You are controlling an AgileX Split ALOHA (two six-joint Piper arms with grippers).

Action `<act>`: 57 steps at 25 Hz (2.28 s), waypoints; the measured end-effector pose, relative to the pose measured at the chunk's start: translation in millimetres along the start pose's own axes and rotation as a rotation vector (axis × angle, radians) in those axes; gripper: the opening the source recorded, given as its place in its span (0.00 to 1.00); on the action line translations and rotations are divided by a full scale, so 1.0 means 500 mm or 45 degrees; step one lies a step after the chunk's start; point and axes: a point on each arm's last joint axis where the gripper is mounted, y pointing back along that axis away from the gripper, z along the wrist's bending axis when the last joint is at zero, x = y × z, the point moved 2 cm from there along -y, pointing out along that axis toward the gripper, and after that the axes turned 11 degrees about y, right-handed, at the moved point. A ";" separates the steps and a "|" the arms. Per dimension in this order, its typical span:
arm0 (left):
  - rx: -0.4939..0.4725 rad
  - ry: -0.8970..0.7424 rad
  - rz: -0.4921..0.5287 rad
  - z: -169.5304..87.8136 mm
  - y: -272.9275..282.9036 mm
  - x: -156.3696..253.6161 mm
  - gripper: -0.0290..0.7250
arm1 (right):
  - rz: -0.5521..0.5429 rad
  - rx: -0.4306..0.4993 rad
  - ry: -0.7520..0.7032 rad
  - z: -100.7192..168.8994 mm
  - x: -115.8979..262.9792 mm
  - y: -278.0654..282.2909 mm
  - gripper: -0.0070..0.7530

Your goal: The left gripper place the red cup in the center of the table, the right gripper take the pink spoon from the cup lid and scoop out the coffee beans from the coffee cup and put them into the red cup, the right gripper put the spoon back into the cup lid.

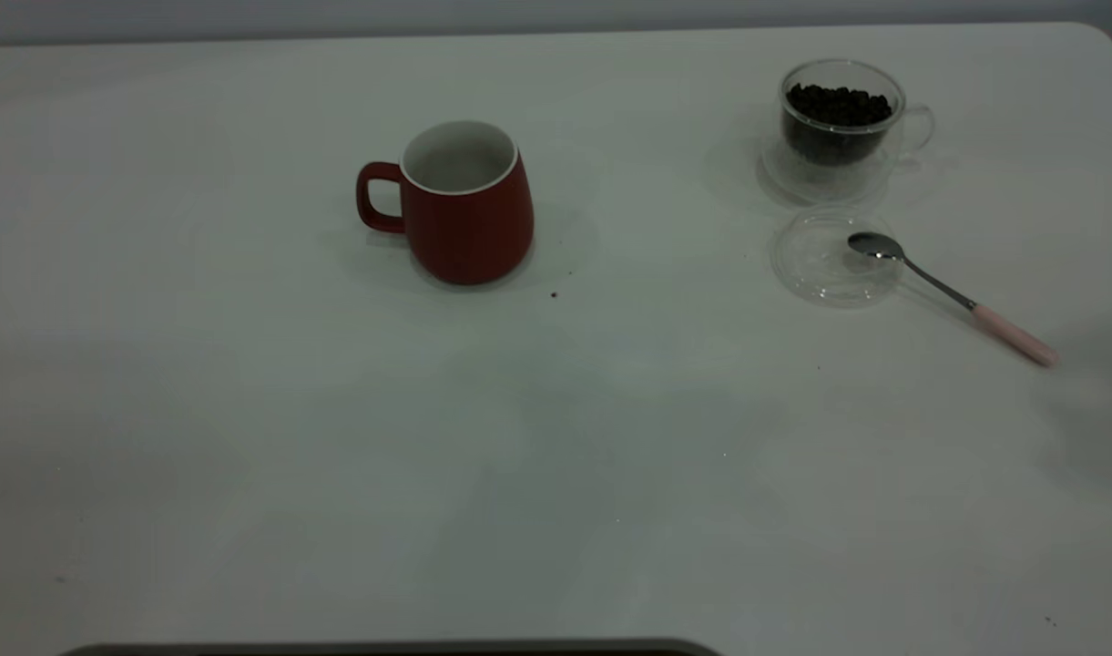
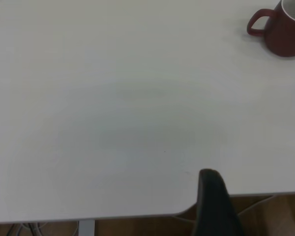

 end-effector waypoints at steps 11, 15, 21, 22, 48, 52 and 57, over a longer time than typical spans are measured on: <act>0.000 0.000 0.000 0.000 0.000 0.000 0.69 | 0.094 0.363 -0.287 0.107 0.304 0.033 0.75; 0.000 0.000 0.000 0.000 0.000 0.000 0.69 | -0.047 0.291 -0.185 0.151 0.337 0.027 0.75; 0.000 0.000 0.000 0.000 0.000 0.000 0.69 | -0.255 0.247 -0.105 0.188 0.363 0.057 0.75; 0.000 0.000 0.000 0.000 0.000 0.000 0.69 | -0.275 0.249 -0.103 0.191 0.367 0.060 0.75; 0.000 0.004 0.000 0.000 0.000 0.000 0.69 | -0.525 0.317 -0.063 0.217 0.418 0.092 0.75; 0.000 0.003 0.000 0.000 0.000 0.000 0.69 | -0.524 0.317 -0.063 0.217 0.418 0.092 0.75; 0.000 0.003 0.000 0.000 0.000 0.000 0.69 | -0.523 0.317 -0.063 0.218 0.418 0.092 0.75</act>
